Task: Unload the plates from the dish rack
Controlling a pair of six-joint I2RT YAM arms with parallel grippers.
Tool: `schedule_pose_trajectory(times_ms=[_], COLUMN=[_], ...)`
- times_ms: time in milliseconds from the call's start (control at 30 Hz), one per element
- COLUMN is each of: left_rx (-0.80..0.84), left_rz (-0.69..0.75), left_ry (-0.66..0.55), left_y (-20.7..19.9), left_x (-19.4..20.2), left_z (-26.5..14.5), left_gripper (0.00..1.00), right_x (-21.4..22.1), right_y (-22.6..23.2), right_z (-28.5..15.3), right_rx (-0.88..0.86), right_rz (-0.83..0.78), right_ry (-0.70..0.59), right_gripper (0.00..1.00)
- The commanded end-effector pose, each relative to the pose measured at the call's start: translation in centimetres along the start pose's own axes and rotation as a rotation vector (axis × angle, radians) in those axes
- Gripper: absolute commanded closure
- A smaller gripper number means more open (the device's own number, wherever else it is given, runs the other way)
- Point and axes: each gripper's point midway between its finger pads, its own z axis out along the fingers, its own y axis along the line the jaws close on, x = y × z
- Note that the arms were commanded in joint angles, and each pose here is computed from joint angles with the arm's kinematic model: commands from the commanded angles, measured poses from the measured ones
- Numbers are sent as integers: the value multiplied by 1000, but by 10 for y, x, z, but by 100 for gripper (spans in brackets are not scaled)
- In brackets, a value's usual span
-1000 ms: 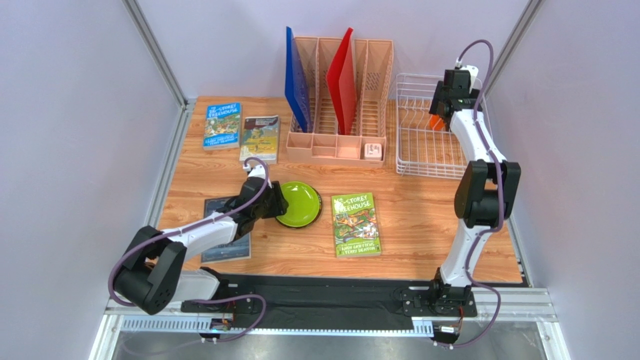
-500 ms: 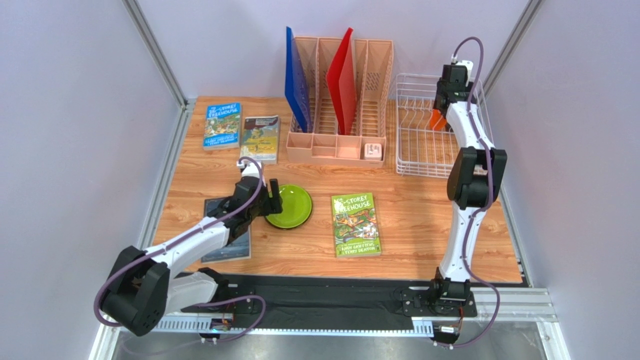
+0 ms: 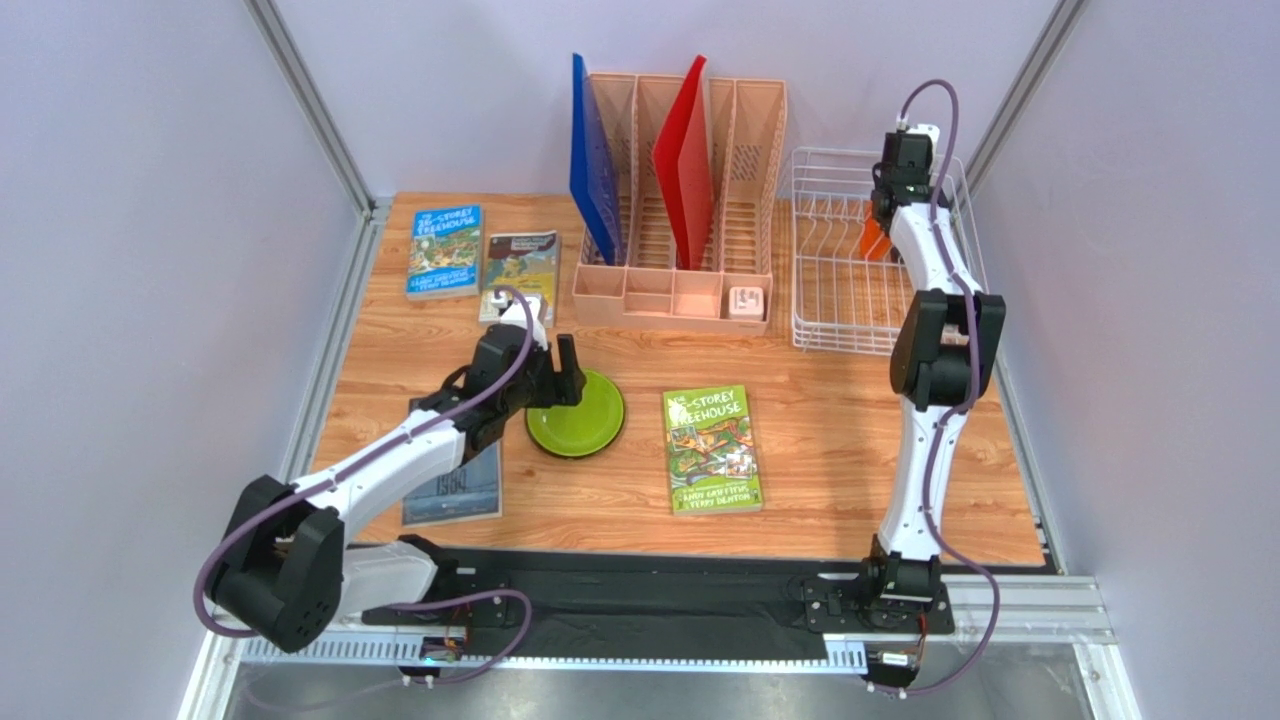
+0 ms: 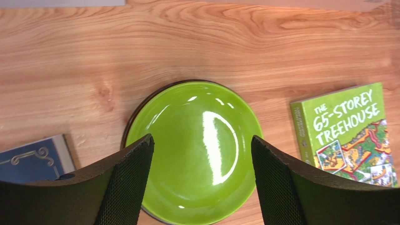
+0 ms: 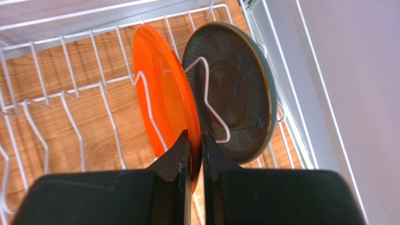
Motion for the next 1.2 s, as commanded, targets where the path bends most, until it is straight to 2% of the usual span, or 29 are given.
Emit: schedule_pose_trajectory(times_ms=[0,167,300,333,367,533,733,867,933,967,1000,1067,1167], left_rx=[129,221,315,346,359,406,408,412,425,433,443,477,561], left_rz=[25,24,26,31,32,48,48,46,44,44,45,40,33], left_ry=[-61,-40,-51,-27,-23,-12,-8,-25,-29,-32,-35,-55,-58], left_y=[-32,-56,-84,-92,-96,-117,-119,-119,-121,-123,-125,-131,-147], left_x=[-34,-45,-68,-64,-66,-76,-77,-79,-80,-82,-84,-88,-95], left_z=[5,19,29,34,35,47,49,44,42,40,40,37,27], left_gripper=[19,19,19,19,19,18,17,16,16,16,16,16,17], right_x=[-25,-30,-48,-61,-56,-86,-99,-101,-84,-93,-81,-81,-44], right_y=[5,3,-7,-2,-8,-11,-27,-30,-21,-25,-16,-13,14], right_z=[-2,-7,-34,-43,-45,-95,-131,-152,-159,-180,-184,-211,-232], right_rx=[-46,-8,116,132,161,256,291,264,219,198,145,62,-135], right_rz=[-7,-60,-115,-103,-126,-82,-35,-6,-12,24,-2,111,153], right_ry=[-67,-83,-174,-232,-230,-364,-430,-434,-388,-416,-370,-354,-243], right_gripper=[100,100,100,100,100,100,100,100,100,100,100,100,100])
